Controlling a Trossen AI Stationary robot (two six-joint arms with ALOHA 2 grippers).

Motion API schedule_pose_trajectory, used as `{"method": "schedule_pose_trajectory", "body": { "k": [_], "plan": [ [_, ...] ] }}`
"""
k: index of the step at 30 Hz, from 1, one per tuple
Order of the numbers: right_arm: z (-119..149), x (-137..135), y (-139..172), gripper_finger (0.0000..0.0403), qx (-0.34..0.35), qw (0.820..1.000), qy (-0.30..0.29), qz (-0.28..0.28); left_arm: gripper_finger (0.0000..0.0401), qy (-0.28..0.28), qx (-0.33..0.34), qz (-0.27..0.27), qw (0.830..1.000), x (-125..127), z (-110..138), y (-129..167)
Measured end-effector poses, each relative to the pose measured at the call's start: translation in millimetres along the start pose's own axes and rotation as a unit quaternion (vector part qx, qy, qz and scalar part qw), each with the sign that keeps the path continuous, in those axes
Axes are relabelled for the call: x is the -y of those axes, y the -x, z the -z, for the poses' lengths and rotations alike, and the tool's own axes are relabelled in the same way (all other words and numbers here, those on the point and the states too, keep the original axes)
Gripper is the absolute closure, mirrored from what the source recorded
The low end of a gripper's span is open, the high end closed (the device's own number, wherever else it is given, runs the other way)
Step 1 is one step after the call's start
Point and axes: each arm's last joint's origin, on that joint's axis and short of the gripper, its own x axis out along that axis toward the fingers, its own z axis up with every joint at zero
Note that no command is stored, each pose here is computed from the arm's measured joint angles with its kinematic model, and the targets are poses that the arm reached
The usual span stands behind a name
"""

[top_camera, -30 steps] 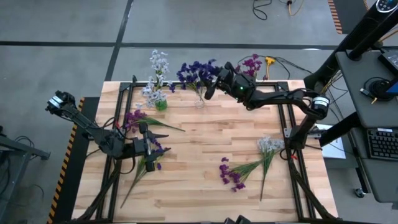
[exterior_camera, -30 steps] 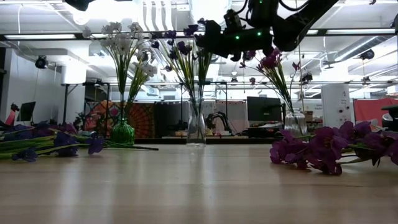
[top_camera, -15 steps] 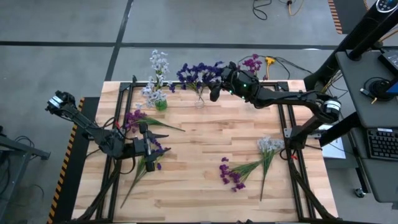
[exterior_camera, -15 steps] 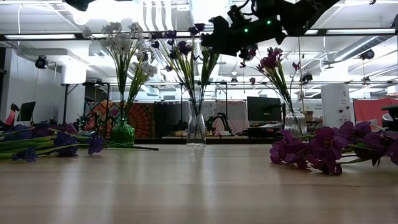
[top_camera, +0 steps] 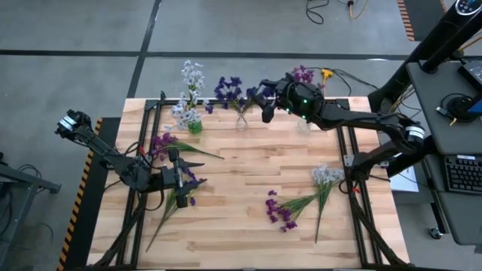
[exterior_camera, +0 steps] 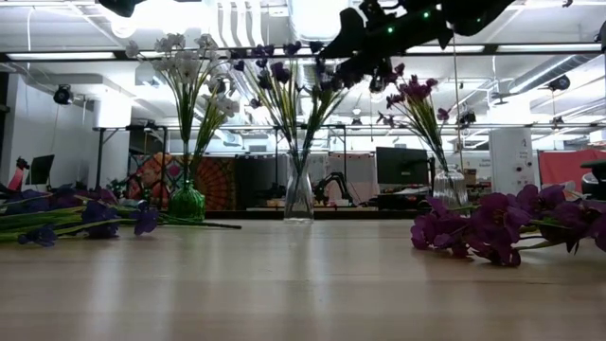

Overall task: Sort flowers into vase by color
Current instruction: Put the right dark violet flowers into the left transparent vase, then put the right light violet flowers into the right transparent vase

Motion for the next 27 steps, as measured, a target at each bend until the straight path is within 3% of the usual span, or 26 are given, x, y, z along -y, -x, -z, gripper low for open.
{"method": "schedule_pose_trajectory", "body": {
  "k": [22, 27],
  "plan": [
    [-38.4, -30.2, 42.9, 0.0072, 0.055, 0.996, -0.036, -0.064, 0.0186, 0.02, -0.005, 0.001, 1.0, 0.3, 1.2, 0.0],
    [-46.1, -40.4, 60.0, 0.0073, 0.051, 0.994, -0.04, -0.092, 0.0186, 0.063, -0.005, -0.022, 0.998, 0.6, -10.3, -3.5]
  ]
}}
